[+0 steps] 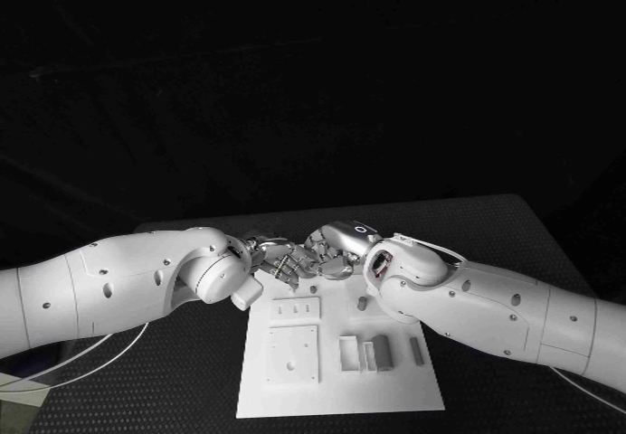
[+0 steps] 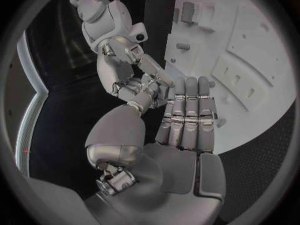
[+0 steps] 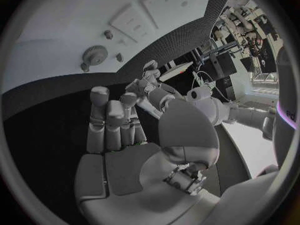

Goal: Assemble the parts on the task board

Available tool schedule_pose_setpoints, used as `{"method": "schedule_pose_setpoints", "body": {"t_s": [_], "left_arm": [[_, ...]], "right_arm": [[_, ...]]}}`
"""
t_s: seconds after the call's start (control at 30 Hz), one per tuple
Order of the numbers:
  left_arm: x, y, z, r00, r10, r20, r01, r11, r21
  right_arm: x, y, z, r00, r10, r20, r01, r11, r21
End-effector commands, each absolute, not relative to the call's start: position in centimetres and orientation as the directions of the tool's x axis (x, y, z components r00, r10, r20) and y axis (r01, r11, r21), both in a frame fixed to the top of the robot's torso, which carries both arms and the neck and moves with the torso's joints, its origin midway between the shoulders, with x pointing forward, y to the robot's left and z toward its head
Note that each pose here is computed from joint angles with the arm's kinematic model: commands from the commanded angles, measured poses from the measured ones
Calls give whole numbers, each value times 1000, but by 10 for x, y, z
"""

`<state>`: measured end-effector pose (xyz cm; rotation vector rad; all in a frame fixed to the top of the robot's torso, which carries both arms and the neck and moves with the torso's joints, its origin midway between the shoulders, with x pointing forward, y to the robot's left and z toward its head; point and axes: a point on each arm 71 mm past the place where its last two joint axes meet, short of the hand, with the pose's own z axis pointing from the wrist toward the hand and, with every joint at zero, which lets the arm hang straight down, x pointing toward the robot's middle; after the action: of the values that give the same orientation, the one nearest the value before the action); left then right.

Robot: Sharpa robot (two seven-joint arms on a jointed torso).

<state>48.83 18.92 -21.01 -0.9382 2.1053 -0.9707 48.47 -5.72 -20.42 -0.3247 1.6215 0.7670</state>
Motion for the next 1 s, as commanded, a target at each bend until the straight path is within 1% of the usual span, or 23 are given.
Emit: {"method": "schedule_pose_setpoints", "body": {"t_s": [0.03,0.6,0.77,0.87,1.0], "left_arm": [[490,185,-203,-539,-809,-233,-306,447,-841],[492,184,-205,-530,-823,-206,-335,425,-841],[492,184,-205,-522,-830,-196,-342,414,-843],[492,184,-205,-516,-835,-191,-347,407,-845],[492,186,-205,-512,-838,-191,-349,405,-845]], "right_arm": [[480,-53,-210,-238,172,-956,-625,726,286],[480,-53,-211,-238,174,-956,-627,724,288],[482,-54,-212,-242,173,-955,-621,728,289],[483,-56,-214,-262,167,-951,-618,728,298],[484,-60,-214,-259,177,-949,-612,731,303]]}}
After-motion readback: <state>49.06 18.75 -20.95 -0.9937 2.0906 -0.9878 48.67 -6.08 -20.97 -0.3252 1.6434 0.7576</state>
